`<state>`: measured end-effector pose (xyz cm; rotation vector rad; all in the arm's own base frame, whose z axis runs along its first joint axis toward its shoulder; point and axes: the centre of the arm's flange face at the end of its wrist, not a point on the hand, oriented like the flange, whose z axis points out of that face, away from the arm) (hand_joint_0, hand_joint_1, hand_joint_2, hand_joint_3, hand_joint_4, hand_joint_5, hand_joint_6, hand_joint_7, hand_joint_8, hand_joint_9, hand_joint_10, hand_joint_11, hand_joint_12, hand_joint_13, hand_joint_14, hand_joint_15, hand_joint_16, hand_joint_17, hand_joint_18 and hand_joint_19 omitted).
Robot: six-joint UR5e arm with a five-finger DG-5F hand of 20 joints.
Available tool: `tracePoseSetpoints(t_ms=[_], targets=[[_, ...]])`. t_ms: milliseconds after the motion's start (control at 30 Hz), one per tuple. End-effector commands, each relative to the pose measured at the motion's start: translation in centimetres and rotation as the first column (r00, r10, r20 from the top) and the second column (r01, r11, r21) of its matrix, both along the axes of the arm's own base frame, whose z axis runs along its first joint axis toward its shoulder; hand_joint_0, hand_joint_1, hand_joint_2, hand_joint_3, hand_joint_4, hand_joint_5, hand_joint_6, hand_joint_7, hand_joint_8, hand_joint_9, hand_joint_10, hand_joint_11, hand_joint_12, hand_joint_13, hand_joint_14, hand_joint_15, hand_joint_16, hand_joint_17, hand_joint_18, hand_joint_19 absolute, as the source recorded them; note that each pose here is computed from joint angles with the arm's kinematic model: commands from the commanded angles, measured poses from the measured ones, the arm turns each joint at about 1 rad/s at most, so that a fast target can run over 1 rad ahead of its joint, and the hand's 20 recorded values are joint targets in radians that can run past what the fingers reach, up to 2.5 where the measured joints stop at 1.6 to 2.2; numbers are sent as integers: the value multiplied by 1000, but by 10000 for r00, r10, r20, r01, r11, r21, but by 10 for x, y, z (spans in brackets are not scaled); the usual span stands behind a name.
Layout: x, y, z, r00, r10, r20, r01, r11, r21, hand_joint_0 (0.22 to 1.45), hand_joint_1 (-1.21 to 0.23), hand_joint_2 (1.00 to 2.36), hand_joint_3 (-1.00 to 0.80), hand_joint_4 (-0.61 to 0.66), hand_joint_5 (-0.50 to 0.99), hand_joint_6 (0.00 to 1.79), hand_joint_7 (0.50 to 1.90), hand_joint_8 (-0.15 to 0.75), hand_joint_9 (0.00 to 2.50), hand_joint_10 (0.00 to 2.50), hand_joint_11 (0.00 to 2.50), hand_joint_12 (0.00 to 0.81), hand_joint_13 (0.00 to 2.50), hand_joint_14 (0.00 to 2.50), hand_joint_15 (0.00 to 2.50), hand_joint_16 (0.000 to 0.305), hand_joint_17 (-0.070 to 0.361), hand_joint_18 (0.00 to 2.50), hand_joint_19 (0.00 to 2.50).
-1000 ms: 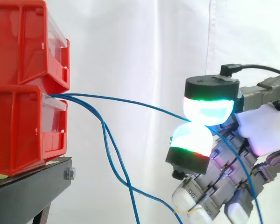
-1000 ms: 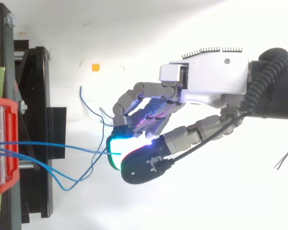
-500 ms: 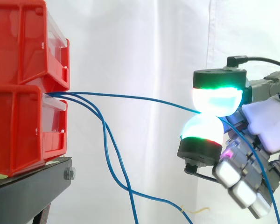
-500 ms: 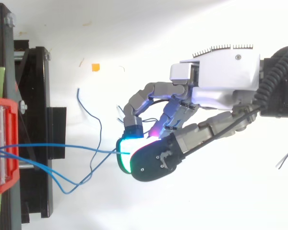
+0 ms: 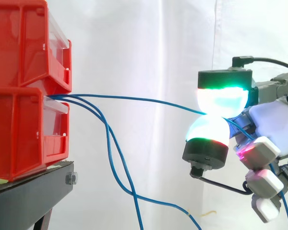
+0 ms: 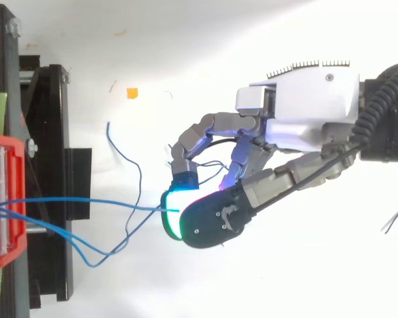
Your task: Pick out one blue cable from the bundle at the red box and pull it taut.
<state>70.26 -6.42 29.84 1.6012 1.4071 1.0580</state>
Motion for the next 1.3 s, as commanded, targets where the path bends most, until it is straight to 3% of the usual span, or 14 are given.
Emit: tracePoseSetpoints(t_ms=[0, 233, 367, 500, 1267], targets=[[1, 0, 1, 10000, 72, 59, -71, 9998, -184, 693, -819, 1021, -141, -148, -125, 926, 1044, 331, 1270, 23, 711, 346, 1125, 20, 588, 38, 86, 830, 422], [3, 1, -4, 9996, 172, 236, -162, 9990, -407, 694, -814, 1021, -147, -146, -128, 930, 1038, 305, 1294, 25, 808, 350, 1163, 23, 659, 40, 89, 885, 486], [9, 1, 0, 9963, 341, 784, -277, 9962, -820, 696, -810, 1021, -150, -151, -129, 932, 1020, 307, 1305, 24, 848, 345, 1205, 23, 731, 41, 92, 970, 571], [13, 2, 2, 9930, 501, 1067, -371, 9920, -1203, 698, -807, 1023, -148, -153, -129, 933, 1017, 307, 1310, 24, 881, 346, 1242, 25, 796, 42, 95, 1019, 630], [14, 6, 2, 9923, 614, 1074, -468, 9900, -1333, 709, -803, 1022, -150, -150, -131, 934, 1005, 285, 1378, 24, 1039, 325, 1320, 22, 994, 45, 100, 1104, 738]])
